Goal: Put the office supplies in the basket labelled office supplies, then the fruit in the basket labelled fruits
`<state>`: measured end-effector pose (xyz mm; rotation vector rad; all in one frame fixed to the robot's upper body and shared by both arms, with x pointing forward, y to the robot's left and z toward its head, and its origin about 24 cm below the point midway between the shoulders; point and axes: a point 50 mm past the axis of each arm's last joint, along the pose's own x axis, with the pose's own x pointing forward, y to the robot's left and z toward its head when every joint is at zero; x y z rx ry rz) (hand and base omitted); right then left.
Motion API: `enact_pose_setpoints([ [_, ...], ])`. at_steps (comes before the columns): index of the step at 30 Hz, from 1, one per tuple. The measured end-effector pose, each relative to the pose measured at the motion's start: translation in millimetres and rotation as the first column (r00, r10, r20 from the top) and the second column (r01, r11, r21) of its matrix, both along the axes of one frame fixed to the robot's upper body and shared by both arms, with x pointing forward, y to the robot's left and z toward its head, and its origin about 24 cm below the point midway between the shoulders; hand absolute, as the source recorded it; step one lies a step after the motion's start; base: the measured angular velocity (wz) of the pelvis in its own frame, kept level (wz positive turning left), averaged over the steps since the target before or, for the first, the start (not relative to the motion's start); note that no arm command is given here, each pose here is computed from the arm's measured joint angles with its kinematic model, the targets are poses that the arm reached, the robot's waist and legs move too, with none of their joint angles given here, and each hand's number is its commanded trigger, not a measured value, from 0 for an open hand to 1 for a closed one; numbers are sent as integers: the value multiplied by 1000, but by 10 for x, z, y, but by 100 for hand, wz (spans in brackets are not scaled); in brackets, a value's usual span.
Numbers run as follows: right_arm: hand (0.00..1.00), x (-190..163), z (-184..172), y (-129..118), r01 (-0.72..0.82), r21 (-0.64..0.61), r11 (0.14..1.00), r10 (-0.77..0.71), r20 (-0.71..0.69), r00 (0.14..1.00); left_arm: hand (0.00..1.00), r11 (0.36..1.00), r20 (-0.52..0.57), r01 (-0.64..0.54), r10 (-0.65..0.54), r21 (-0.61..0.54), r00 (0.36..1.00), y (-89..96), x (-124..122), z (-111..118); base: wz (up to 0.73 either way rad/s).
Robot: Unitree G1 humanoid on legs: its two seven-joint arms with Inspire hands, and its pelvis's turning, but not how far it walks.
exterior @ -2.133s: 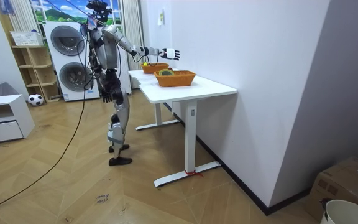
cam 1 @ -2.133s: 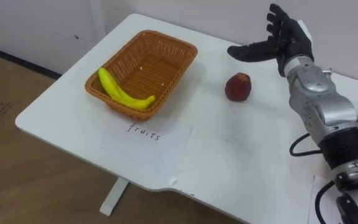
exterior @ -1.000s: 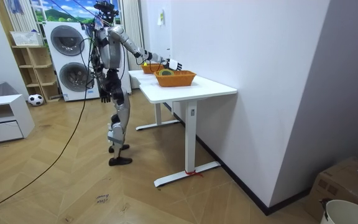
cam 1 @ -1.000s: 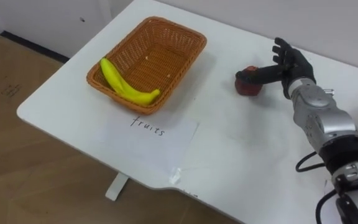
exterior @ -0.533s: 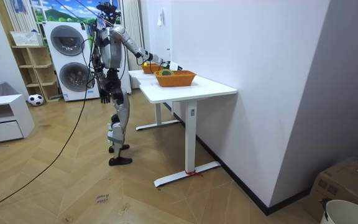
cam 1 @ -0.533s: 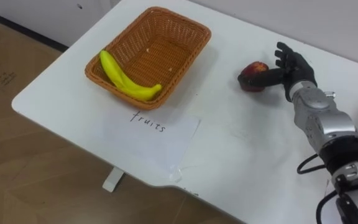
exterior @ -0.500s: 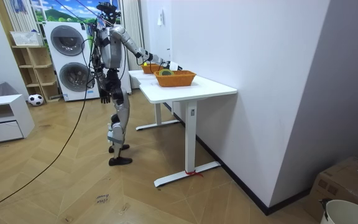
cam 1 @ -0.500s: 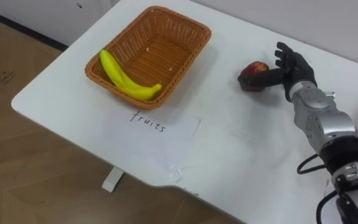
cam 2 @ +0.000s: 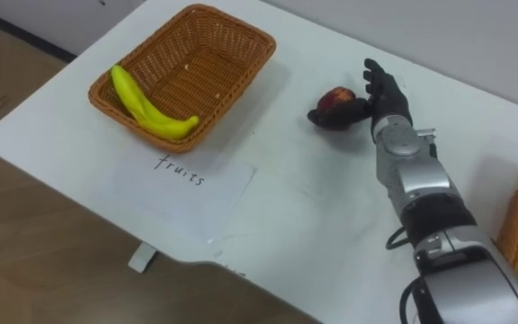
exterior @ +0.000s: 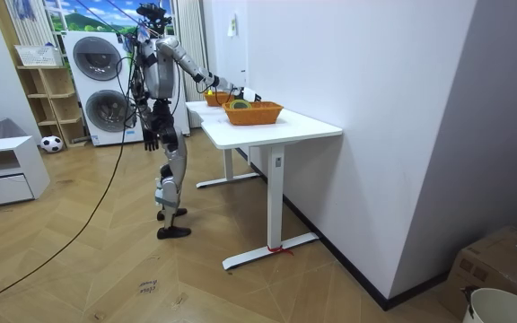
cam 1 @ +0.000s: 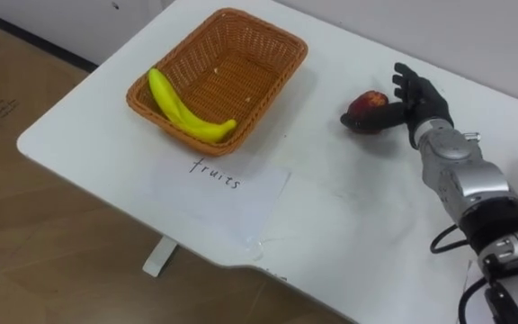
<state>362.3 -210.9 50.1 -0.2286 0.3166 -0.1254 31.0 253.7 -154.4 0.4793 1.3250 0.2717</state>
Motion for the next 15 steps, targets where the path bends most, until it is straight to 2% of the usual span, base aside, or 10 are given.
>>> enact_pose_setpoints([
  [8,0,-4,-18,30,-34,-4,999,34,-11,999,0,1000,-20,-3,3,-1,1000,11,-44,-9,0],
  [15,0,-6,-31,61,-91,-88,992,89,-27,996,0,1000,-27,-4,3,-7,1000,8,-28,-19,0],
])
